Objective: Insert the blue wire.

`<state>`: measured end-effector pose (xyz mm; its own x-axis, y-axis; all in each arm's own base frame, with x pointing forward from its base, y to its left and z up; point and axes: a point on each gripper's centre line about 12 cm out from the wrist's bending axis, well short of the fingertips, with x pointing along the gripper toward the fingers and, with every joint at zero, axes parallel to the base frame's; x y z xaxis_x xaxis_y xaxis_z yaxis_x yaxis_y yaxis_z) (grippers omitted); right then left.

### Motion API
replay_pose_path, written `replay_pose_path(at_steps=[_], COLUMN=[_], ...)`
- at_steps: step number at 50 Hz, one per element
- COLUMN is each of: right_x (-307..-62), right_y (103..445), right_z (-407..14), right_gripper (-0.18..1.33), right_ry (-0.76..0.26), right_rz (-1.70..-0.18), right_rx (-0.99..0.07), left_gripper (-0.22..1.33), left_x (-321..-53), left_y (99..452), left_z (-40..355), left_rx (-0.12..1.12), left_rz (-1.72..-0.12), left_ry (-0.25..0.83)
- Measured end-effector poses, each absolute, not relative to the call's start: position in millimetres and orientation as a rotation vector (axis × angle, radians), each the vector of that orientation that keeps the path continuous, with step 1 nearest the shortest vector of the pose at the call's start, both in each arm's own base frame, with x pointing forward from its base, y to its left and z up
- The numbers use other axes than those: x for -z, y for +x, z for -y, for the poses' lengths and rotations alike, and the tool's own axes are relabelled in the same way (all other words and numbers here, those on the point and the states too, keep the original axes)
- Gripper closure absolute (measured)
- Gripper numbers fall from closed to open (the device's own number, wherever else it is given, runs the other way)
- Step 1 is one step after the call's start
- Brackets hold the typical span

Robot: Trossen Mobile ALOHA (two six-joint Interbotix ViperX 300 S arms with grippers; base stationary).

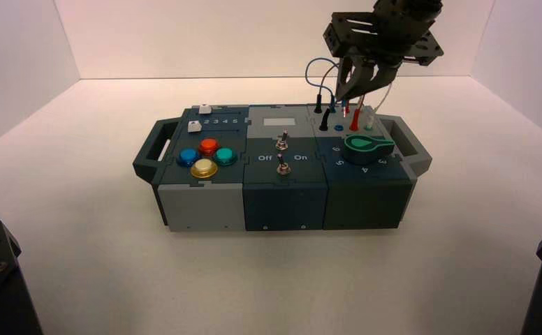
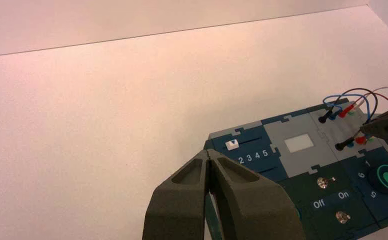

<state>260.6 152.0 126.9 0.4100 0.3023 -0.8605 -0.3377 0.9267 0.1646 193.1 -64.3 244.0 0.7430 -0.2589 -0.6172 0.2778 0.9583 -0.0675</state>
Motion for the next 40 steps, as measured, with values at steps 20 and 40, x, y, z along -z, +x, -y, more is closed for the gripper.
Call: replay_pose_path(at_steps=[20,40], right_x=[-129,-128], right_y=[266,267], right_z=[-151,-151], right_gripper=[1.12,1.12], right_ry=[-0.091,-0.112], right_rz=[-1.002,-0.968], right_rx=[-0.418,-0.427], left_gripper=[1.28,1.28], left_x=[-243,-217], left_y=[194,201], left_z=[65,88], left_rx=[0.296,0.369], left_rz=[-0.676,-0.831], left_ry=[0.032,0.087])
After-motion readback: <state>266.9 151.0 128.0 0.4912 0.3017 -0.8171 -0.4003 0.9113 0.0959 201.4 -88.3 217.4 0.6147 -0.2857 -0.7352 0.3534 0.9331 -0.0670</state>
